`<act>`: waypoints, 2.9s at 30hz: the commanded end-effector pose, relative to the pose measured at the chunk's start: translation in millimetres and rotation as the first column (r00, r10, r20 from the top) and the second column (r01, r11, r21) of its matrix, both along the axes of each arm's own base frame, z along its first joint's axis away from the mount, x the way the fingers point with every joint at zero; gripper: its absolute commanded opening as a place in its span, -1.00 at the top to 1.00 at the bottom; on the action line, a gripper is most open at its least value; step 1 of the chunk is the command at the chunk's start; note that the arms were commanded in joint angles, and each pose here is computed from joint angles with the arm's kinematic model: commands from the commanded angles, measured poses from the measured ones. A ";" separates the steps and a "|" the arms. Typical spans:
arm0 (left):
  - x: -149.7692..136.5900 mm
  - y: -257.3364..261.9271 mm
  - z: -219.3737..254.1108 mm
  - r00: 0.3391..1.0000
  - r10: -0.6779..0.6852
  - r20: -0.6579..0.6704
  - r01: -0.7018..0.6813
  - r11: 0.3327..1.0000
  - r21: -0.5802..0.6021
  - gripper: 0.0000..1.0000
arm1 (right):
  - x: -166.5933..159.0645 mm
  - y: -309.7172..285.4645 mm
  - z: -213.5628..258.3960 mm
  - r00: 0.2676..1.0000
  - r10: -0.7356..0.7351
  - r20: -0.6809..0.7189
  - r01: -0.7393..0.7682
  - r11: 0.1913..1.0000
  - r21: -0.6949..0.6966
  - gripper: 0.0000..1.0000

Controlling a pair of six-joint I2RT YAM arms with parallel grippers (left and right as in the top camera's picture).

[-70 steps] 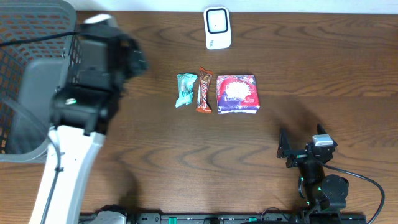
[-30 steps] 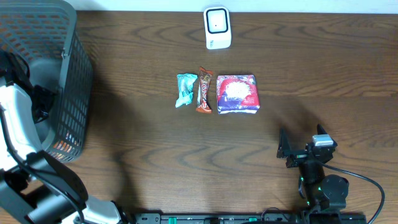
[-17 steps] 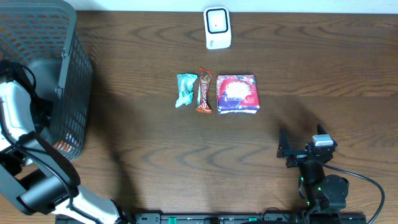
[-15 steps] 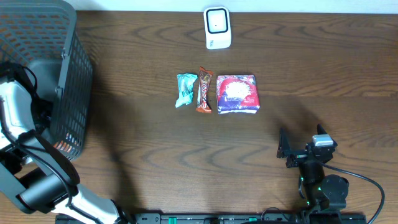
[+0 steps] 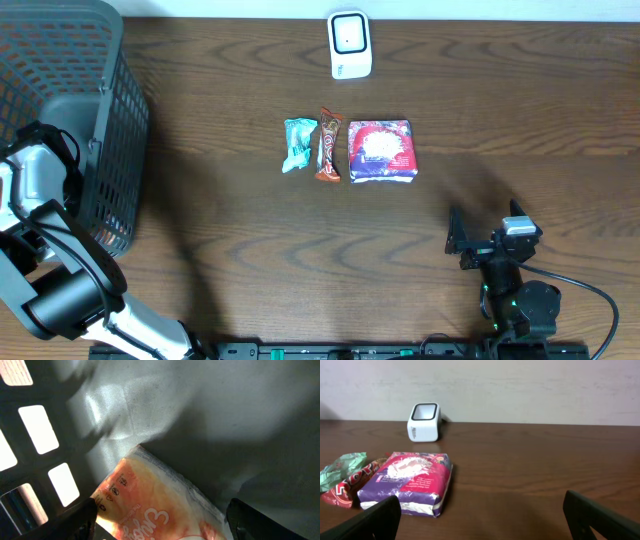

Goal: Scan the item barcode
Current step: 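Grasp the small orange box in the basket with the left gripper, then carry the orange box toward the scanner and hold it beneath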

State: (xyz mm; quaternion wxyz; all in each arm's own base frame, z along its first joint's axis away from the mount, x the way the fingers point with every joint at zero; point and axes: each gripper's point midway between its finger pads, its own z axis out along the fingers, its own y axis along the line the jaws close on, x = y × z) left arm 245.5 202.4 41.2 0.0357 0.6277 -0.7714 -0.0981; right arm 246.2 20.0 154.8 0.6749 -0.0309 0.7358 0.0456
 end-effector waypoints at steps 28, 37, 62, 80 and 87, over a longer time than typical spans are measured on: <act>0.4 2.2 9.8 0.999 0.020 0.039 -0.022 0.999 0.032 0.85 | 0.1 -1.5 -1.1 1.000 -0.008 -0.005 0.008 1.000 0.011 -0.98; 26.0 19.4 166.9 0.899 -0.046 0.436 -0.089 0.954 0.285 0.85 | 0.1 -1.6 -1.1 1.000 -0.009 -0.005 0.009 1.000 0.011 -0.99; 57.8 -221.2 374.6 -0.108 -0.884 0.456 0.414 0.377 0.829 0.85 | 0.1 -1.6 -1.1 1.000 -0.009 -0.005 0.009 1.000 0.011 -0.98; 138.1 -325.0 178.5 -0.243 -0.956 0.166 0.843 -0.124 0.523 0.85 | 0.1 -1.6 -1.1 1.000 -0.009 -0.005 0.009 1.000 0.011 -0.99; 155.5 -322.2 101.0 -0.182 -0.978 0.104 0.922 -0.133 0.363 0.85 | 0.1 -1.6 -1.1 1.000 -0.009 -0.005 0.009 1.000 0.011 -0.99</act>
